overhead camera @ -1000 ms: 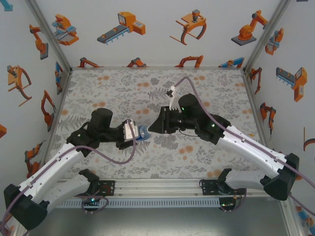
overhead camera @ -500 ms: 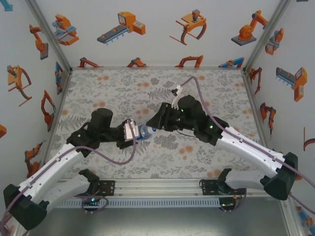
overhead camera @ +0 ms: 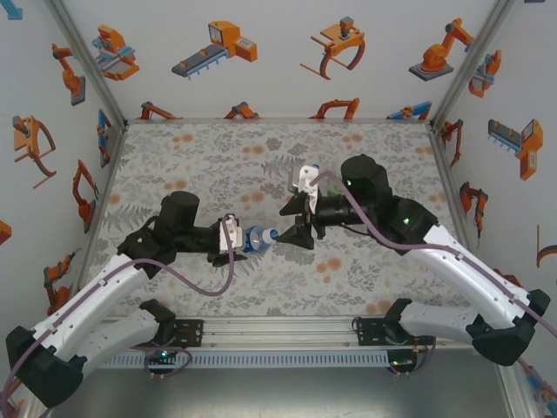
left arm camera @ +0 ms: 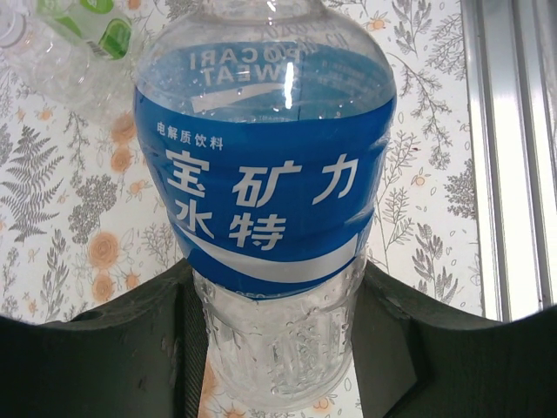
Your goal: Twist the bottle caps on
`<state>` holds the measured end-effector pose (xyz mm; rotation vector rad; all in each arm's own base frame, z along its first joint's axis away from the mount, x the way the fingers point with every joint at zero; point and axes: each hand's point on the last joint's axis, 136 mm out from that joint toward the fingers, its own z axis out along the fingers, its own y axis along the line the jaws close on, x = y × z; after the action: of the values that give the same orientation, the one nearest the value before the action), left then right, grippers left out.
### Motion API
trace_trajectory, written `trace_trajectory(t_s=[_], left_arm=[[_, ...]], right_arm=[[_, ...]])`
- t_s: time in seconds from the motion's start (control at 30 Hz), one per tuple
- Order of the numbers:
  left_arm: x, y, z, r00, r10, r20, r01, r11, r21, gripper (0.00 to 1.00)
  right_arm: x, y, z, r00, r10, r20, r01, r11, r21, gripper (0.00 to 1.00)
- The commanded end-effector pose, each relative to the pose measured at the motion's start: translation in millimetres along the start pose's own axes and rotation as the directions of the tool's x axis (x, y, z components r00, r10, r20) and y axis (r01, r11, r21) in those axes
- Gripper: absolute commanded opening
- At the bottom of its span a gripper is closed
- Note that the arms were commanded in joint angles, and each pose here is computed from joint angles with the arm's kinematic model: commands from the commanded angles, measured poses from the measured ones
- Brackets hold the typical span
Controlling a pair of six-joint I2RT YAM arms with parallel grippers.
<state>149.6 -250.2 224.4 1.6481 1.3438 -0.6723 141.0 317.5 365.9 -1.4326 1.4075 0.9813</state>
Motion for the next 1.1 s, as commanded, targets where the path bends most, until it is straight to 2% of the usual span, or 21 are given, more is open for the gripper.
trace_trajectory(t_s=[0.0,0.37,0.93,1.07], left_arm=[[-17,-4,-4,0.997,0.042,0.058,-0.044,0.998,0.039,0.0],[-17,-4,-3,0.998,0.034,0.052,-0.036,0.998,0.045,0.0],[-19,-4,-5,0.998,0.032,0.054,-0.034,0.999,0.039,0.0],[-18,-3,-5,0.998,0.031,0.053,-0.034,0.999,0.039,0.0]], right_arm=[[10,14,3,0.98,-0.201,-0.006,0.2,0.975,-0.096,0.57],[16,14,20,0.981,-0.189,0.034,0.192,0.971,-0.145,0.5],[25,13,30,0.99,-0.139,0.032,0.142,0.975,-0.173,0.39],[25,9,31,0.994,-0.107,0.031,0.111,0.984,-0.143,0.23]])
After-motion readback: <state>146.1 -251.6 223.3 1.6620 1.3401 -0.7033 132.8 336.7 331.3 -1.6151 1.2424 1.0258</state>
